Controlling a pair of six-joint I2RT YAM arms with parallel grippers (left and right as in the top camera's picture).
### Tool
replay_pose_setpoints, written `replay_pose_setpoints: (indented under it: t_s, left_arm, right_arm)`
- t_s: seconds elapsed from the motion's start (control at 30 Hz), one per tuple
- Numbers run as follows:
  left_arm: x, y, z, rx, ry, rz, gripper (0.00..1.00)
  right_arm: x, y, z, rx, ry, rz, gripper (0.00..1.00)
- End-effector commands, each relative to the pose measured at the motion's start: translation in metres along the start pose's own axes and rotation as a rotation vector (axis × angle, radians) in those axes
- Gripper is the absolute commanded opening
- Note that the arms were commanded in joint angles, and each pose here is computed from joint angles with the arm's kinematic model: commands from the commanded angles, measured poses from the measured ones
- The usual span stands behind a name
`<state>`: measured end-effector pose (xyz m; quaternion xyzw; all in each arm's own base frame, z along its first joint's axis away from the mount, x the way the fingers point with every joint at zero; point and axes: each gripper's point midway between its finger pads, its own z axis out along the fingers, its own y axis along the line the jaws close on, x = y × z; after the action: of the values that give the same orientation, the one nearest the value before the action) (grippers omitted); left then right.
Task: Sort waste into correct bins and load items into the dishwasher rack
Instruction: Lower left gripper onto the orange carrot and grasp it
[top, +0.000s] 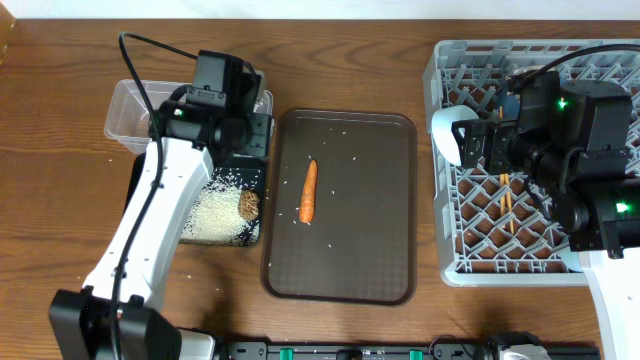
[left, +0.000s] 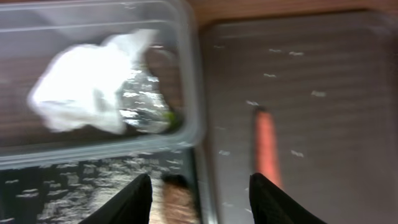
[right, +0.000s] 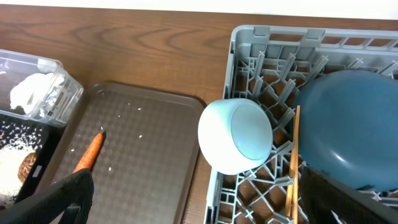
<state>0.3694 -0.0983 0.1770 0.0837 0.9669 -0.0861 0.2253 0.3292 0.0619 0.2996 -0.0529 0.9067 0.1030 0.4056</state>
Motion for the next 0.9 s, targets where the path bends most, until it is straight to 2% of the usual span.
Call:
replay_pose_setpoints:
  t_s: [0.0, 0.1, 0.17, 0.27, 0.37, 0.63, 0.87]
  left_arm:
    - [0.016, -0.04, 0.005, 0.136, 0.067, 0.013, 0.5]
    - [0.042, -0.06, 0.018, 0.143, 0.143, 0.07, 0.5]
    - [0.059, -0.068, 0.028, 0.115, 0.189, 0.116, 0.46]
    - [0.082, -0.073, 0.044, 0.051, 0.239, 0.183, 0.46]
    - [0.098, -0.08, 0.059, 0.048, 0.282, 0.219, 0.46]
    - [0.121, -0.076, 0.103, 0.026, 0.376, 0.227, 0.46]
    - [0.12, -0.074, 0.103, 0.014, 0.387, 0.236, 0.46]
  right_arm:
    - [-0.001, 0.005, -0.001, -0.016, -0.003, 0.006, 0.99]
    - [-0.001, 0.005, -0.001, -0.016, -0.003, 0.006, 0.99]
    - [-0.001, 0.005, -0.001, -0.016, -0.002, 0.006, 0.99]
    - [-0.001, 0.005, -0.001, -0.016, -0.003, 0.006, 0.99]
    - [-0.001, 0.005, -0.001, -0.016, -0.002, 0.006, 0.99]
    - [-0.001, 0.005, -0.001, -0.016, -0.002, 0.006, 0.99]
    - [-0.001, 0.005, -0.001, -0.016, -0.003, 0.006, 0.99]
